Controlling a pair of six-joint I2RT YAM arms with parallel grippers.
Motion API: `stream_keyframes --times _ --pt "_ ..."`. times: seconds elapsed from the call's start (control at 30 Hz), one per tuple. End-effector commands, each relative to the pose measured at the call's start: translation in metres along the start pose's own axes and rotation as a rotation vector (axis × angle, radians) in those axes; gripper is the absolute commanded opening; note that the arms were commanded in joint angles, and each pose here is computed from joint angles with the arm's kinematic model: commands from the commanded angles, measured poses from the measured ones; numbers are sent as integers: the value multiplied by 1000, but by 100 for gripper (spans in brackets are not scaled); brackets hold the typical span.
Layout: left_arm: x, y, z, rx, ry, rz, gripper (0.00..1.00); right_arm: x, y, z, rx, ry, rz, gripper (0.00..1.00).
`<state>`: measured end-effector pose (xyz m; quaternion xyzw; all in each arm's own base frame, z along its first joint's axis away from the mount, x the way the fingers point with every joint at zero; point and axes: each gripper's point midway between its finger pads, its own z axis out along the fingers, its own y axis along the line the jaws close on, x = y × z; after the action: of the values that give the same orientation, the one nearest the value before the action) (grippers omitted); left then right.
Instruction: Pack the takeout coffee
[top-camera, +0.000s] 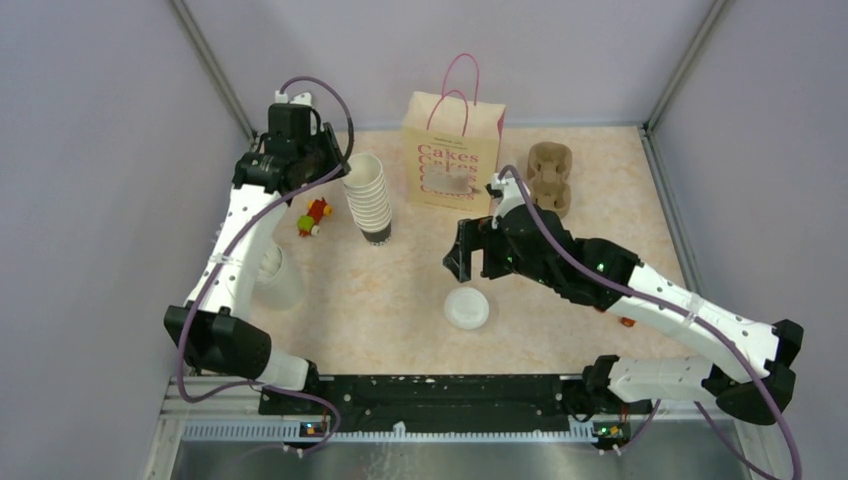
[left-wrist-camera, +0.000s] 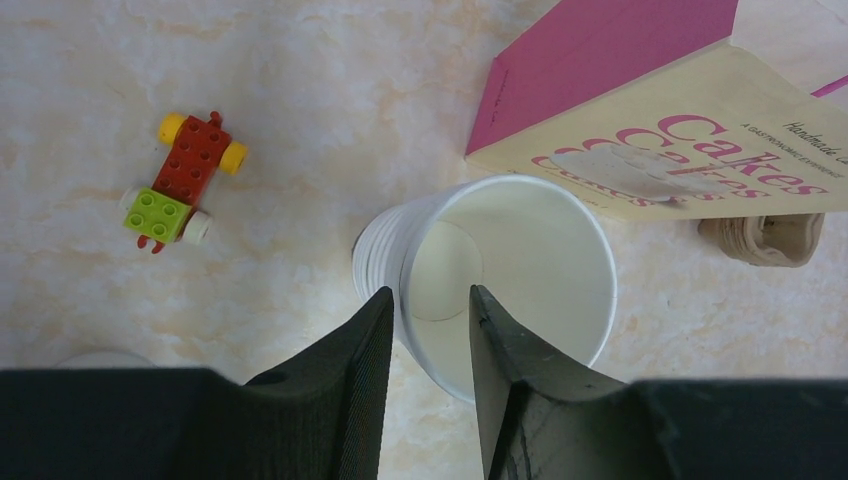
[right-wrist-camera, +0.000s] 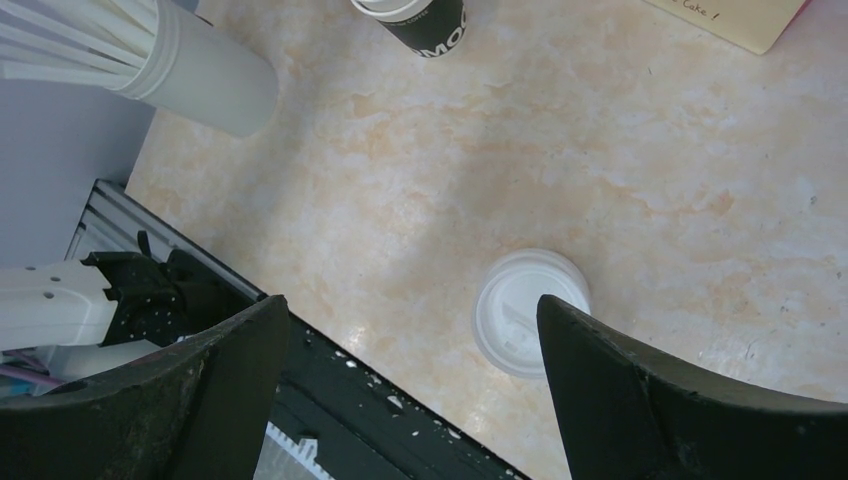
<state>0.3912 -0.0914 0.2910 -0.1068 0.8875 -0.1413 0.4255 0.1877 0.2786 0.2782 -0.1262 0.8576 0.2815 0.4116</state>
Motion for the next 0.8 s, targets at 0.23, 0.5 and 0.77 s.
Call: stream_keyframes --times 0.23,0.5,0.77 --pt "-6 -5 5 29 -25 25 28 -12 1 -12 -9 -61 21 91" --pt "-21 -22 -12 93 -47 18 0 -13 -2 -13 -1 -72 25 91" --pt "-36 -34 -29 126 -78 -26 0 -18 1 -10 -10 -95 23 91"
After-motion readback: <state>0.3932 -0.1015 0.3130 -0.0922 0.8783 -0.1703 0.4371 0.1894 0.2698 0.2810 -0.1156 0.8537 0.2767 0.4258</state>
